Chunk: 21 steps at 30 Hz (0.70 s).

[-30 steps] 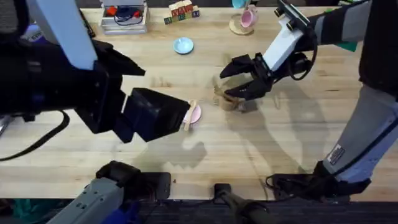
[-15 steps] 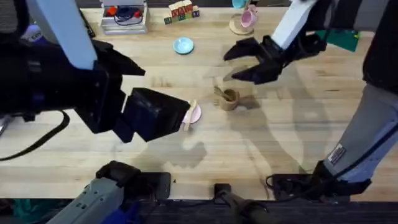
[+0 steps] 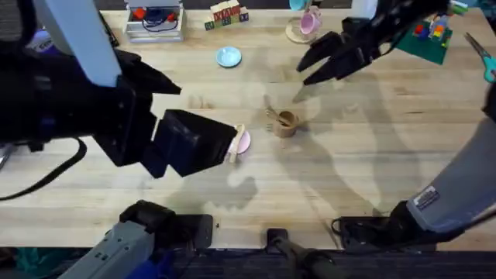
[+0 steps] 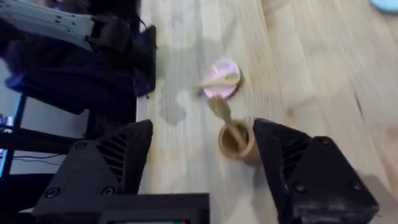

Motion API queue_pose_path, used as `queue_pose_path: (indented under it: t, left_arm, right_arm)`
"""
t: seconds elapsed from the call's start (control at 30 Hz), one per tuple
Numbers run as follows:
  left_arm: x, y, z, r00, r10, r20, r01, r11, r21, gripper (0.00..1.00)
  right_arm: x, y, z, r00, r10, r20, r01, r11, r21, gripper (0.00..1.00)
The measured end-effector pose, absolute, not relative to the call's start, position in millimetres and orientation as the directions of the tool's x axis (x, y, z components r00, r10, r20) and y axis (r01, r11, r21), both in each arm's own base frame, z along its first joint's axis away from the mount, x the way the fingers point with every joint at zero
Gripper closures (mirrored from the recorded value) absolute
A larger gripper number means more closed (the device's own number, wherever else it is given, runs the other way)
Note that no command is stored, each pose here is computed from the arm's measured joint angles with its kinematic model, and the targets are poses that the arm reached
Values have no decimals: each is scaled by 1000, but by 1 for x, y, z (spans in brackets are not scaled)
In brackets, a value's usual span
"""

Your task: Pick up a utensil and set it on the pink plate, then put the other utensil in the container.

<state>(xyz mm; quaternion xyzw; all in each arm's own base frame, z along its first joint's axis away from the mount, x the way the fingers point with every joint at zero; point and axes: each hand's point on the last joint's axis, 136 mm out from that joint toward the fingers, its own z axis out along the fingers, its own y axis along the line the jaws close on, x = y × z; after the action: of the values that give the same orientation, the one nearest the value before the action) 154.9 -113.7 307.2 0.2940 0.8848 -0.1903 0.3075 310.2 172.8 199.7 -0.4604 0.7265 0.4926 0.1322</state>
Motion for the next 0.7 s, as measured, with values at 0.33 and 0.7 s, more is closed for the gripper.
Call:
queue_pose_path:
  t: [0.33,0.7]
  left_arm:
    - [155,-114,307,-638,403,-656,637,755,-156,7]
    - [155,-114,307,-638,403,-656,637,755,-156,7]
  right_arm:
    - [281,147,238,-597,-622,-507,-786,327,524,37]
    - [241,121,288,-636,-597,-489,-770,539,343,34]
